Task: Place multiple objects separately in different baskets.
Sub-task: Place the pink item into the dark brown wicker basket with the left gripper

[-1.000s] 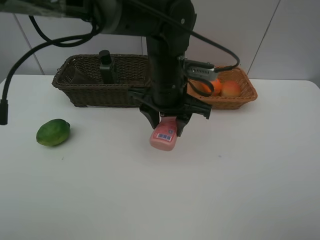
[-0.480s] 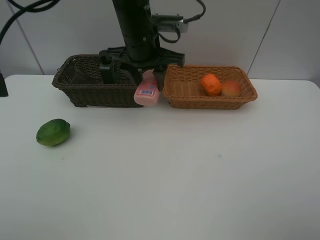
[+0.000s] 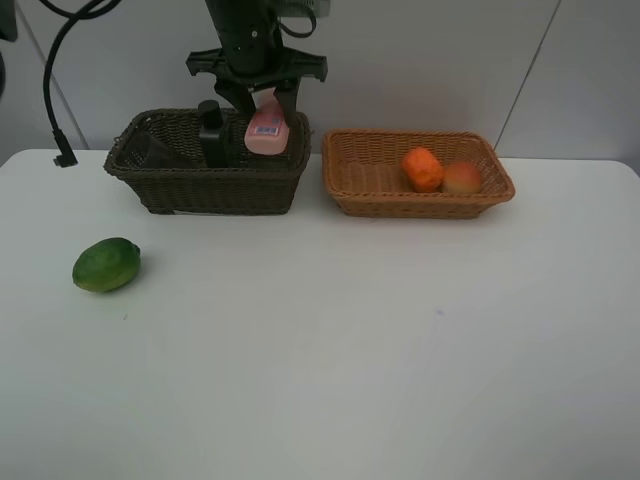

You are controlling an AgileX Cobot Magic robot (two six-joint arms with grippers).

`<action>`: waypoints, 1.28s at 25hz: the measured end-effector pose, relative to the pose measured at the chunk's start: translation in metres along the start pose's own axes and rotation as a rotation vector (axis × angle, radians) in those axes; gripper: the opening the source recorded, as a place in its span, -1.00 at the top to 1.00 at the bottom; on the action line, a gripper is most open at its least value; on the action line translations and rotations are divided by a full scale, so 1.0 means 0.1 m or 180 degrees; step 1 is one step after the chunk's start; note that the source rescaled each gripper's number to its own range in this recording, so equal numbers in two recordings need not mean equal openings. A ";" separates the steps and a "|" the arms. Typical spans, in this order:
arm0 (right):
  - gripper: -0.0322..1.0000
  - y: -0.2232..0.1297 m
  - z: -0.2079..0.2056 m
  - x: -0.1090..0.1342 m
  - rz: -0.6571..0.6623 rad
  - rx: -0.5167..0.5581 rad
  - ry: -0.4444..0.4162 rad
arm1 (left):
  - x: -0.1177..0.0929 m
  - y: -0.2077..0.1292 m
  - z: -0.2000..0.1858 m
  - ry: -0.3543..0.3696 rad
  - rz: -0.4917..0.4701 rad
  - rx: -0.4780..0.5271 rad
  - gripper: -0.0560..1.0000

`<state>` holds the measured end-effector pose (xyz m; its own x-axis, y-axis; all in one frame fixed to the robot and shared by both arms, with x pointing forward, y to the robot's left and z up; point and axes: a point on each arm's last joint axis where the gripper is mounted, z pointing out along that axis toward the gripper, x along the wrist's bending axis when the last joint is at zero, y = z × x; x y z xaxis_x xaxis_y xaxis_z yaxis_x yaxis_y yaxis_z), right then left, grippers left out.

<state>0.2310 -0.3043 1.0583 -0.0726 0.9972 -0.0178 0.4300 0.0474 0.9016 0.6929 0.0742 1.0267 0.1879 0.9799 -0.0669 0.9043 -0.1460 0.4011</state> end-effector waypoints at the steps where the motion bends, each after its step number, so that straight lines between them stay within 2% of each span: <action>1: -0.35 0.00 0.00 0.00 0.0000 0.0000 0.0000 | 0.02 0.03 0.03 0.0001 -0.0007 -0.0024 -0.37; 9: -0.35 0.00 0.00 0.00 0.0000 0.0000 0.0000 | 0.20 0.19 0.19 0.0034 -0.0094 -0.0154 -0.37; 18: -0.35 0.00 0.00 0.00 0.0000 0.0000 0.0000 | 0.39 0.22 0.38 0.0114 -0.0152 -0.0137 -0.37; 29: -0.35 0.00 0.00 0.00 0.0000 0.0000 0.0000 | 0.40 0.20 0.56 0.0117 -0.0102 -0.0124 -0.37; 32: -0.35 0.00 0.00 0.00 0.0000 0.0000 0.0000 | 0.40 0.20 0.56 0.0119 0.0023 -0.0123 -0.37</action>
<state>0.2310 -0.3043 1.0583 -0.0726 0.9972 -0.0178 0.4300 0.0474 0.9016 0.7401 0.1025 0.9812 0.1793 0.9833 -0.0299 0.8874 -0.1486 0.4365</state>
